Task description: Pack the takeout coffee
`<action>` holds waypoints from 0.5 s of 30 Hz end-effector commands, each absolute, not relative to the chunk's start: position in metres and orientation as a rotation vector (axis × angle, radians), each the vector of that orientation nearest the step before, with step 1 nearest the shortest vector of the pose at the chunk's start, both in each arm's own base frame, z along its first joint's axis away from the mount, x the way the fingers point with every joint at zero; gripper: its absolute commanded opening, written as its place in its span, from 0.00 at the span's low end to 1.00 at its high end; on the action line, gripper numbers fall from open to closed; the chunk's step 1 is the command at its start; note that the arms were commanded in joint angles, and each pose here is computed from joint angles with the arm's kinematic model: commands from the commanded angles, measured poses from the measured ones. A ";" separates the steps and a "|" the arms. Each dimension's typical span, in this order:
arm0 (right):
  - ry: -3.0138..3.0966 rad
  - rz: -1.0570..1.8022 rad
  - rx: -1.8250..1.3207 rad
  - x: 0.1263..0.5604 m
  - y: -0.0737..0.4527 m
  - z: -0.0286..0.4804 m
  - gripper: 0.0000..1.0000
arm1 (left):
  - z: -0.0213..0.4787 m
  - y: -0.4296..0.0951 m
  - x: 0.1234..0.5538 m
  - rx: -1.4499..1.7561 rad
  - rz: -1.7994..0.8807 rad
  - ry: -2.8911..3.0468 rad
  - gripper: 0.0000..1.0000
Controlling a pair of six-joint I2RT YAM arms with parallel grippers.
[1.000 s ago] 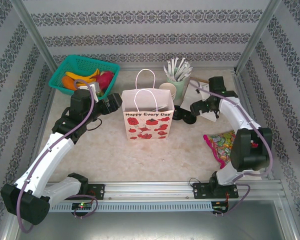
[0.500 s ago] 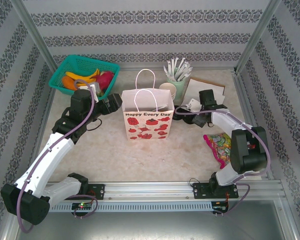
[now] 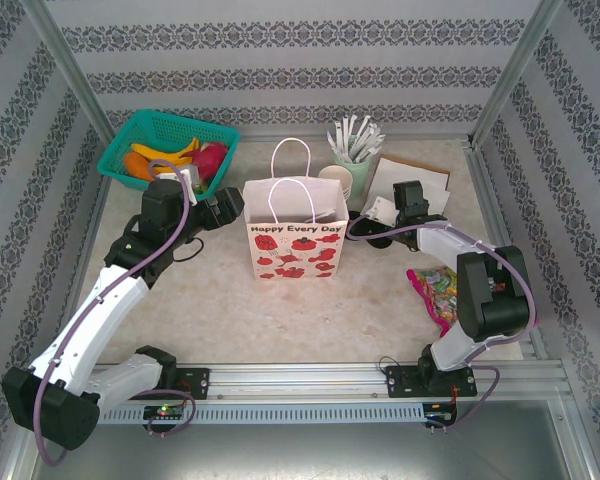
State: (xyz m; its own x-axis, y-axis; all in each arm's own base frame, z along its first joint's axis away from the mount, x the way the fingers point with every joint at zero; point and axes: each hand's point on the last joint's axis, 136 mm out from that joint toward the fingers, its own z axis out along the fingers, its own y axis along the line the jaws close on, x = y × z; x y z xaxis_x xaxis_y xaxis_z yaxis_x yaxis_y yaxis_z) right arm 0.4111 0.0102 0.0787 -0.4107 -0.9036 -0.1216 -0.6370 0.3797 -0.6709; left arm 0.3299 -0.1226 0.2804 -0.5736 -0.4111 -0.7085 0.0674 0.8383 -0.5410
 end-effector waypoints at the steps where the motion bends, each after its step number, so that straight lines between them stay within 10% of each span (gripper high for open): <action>1: 2.152 -0.779 -1.339 0.417 0.012 0.080 0.73 | 0.289 -0.119 0.334 -0.236 -0.644 2.047 1.00; 9: 2.167 -0.734 -1.281 0.418 0.015 0.091 0.47 | 0.291 -0.121 0.335 -0.230 -0.649 2.047 1.00; 15: 2.178 -0.705 -1.242 0.413 0.017 0.100 0.03 | 0.292 -0.121 0.335 -0.226 -0.648 2.045 1.00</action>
